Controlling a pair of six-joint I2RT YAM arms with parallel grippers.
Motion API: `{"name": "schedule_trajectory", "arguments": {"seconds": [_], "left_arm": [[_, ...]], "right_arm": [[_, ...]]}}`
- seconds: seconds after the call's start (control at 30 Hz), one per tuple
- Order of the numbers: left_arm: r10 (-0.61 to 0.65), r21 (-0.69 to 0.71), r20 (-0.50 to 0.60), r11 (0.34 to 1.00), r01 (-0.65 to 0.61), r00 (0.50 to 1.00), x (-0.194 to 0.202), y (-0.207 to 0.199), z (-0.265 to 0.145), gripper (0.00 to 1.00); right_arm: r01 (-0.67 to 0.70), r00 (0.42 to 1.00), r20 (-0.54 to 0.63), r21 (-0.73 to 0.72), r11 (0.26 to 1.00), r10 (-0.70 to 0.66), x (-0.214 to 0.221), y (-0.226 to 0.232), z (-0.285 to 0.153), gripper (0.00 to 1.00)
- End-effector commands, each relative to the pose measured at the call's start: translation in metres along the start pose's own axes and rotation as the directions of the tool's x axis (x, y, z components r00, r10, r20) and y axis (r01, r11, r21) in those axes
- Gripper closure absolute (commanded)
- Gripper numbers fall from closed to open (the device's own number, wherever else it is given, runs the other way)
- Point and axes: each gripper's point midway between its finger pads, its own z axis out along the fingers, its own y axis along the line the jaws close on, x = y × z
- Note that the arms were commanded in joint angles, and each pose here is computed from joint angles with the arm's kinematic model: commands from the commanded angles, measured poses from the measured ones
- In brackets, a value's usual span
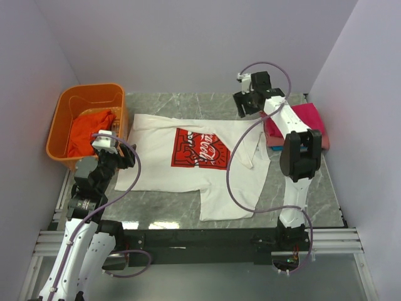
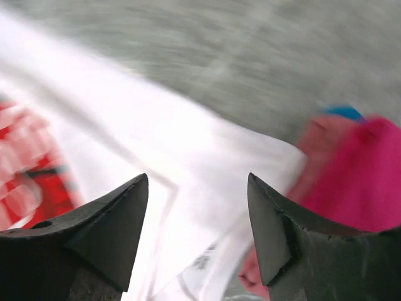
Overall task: Fold and stack the t-shirts
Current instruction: Fold the tshirt
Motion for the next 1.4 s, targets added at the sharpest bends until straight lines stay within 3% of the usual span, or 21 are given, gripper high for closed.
{"name": "schedule_trajectory", "arguments": {"seconds": [0.0, 0.17, 0.5, 0.93, 1.2, 1.23, 1.37], "left_arm": [[0.016, -0.011, 0.031, 1.0, -0.016, 0.999, -0.009, 0.002, 0.0, 0.31], [0.017, -0.006, 0.037, 1.0, -0.016, 0.999, -0.01, 0.001, -0.001, 0.31], [0.015, 0.007, 0.04, 1.0, -0.016, 0.999, -0.011, -0.001, -0.002, 0.31], [0.016, 0.006, 0.03, 1.0, -0.016, 0.999, -0.008, -0.001, -0.001, 0.31], [0.016, 0.011, 0.03, 1.0, -0.016, 0.999, -0.008, -0.002, 0.0, 0.3], [0.016, 0.011, 0.032, 1.0, -0.017, 0.999, -0.009, -0.002, 0.0, 0.31], [0.016, 0.011, 0.03, 1.0, -0.016, 0.999, -0.008, -0.002, 0.0, 0.31]], "right_arm": [[0.164, 0.986, 0.062, -0.354, 0.921, -0.152, -0.003, 0.073, -0.037, 0.29], [0.123, 0.985, -0.048, -0.486, 0.865, -0.167, 0.033, 0.081, -0.023, 0.31], [0.09, 0.964, -0.194, -0.412, 0.907, -0.184, 0.077, 0.062, 0.011, 0.34], [0.069, 0.959, -0.22, -0.437, 0.897, -0.181, 0.086, 0.065, 0.035, 0.38], [0.08, 0.963, -0.194, -0.454, 0.887, -0.186, 0.084, 0.067, 0.029, 0.58], [0.079, 0.963, -0.193, -0.458, 0.886, -0.186, 0.084, 0.067, 0.029, 0.68], [0.092, 0.965, -0.181, -0.448, 0.889, -0.191, 0.082, 0.063, 0.02, 0.87]]}}
